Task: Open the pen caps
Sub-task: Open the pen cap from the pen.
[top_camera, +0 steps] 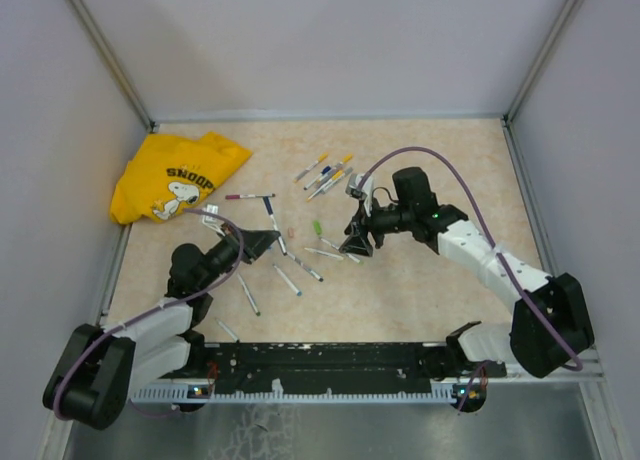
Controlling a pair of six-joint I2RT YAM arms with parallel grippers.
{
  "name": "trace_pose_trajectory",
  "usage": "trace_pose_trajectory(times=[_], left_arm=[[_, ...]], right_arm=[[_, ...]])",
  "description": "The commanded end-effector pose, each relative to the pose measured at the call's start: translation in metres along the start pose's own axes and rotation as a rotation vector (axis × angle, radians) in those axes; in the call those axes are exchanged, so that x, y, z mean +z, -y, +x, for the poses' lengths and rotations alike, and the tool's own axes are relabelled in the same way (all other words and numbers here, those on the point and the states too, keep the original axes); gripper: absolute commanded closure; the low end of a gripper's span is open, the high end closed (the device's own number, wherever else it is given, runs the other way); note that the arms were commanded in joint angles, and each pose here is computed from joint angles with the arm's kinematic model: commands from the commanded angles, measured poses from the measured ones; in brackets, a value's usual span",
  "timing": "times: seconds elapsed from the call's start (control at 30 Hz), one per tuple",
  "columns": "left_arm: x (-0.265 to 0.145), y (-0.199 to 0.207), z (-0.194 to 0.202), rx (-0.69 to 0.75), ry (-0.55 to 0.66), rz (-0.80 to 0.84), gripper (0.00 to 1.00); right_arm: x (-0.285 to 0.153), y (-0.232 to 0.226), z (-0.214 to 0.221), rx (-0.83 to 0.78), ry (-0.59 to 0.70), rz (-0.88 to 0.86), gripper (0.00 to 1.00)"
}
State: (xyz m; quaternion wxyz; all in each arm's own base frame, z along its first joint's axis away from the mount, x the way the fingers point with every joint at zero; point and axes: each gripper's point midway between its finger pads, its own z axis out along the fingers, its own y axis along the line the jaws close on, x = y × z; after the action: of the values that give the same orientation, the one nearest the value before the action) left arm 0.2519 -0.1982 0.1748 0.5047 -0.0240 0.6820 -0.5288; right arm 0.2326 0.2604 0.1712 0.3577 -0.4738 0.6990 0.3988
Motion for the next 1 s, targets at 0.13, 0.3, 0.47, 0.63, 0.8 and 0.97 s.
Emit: trace_pose_trajectory(times=[0.13, 0.3, 0.47, 0.63, 0.8, 0.97], left_arm=[[-0.003, 0.032, -0.011, 0.049, 0.075, 0.13, 1.0], [-0.003, 0.036, -0.01, 0.051, 0.089, 0.14, 1.0], [-0.001, 0.04, -0.008, 0.059, 0.096, 0.147, 1.0], [0.002, 0.043, -0.006, 0.058, 0.1, 0.153, 1.0], [0.004, 0.048, -0.005, 0.062, 0.113, 0.16, 1.0], [0.006, 0.053, -0.005, 0.07, 0.128, 0.168, 1.0]], right_arm=[[-0.005, -0.013, -0.022, -0.065, 0.083, -0.042, 0.44], [-0.004, -0.017, -0.023, -0.061, 0.09, -0.057, 0.44], [-0.003, -0.019, -0.023, -0.06, 0.095, -0.068, 0.44], [-0.002, -0.023, -0.024, -0.052, 0.106, -0.084, 0.44], [0.0, -0.026, -0.023, -0.042, 0.116, -0.101, 0.44], [0.002, -0.03, -0.024, -0.034, 0.128, -0.121, 0.45]])
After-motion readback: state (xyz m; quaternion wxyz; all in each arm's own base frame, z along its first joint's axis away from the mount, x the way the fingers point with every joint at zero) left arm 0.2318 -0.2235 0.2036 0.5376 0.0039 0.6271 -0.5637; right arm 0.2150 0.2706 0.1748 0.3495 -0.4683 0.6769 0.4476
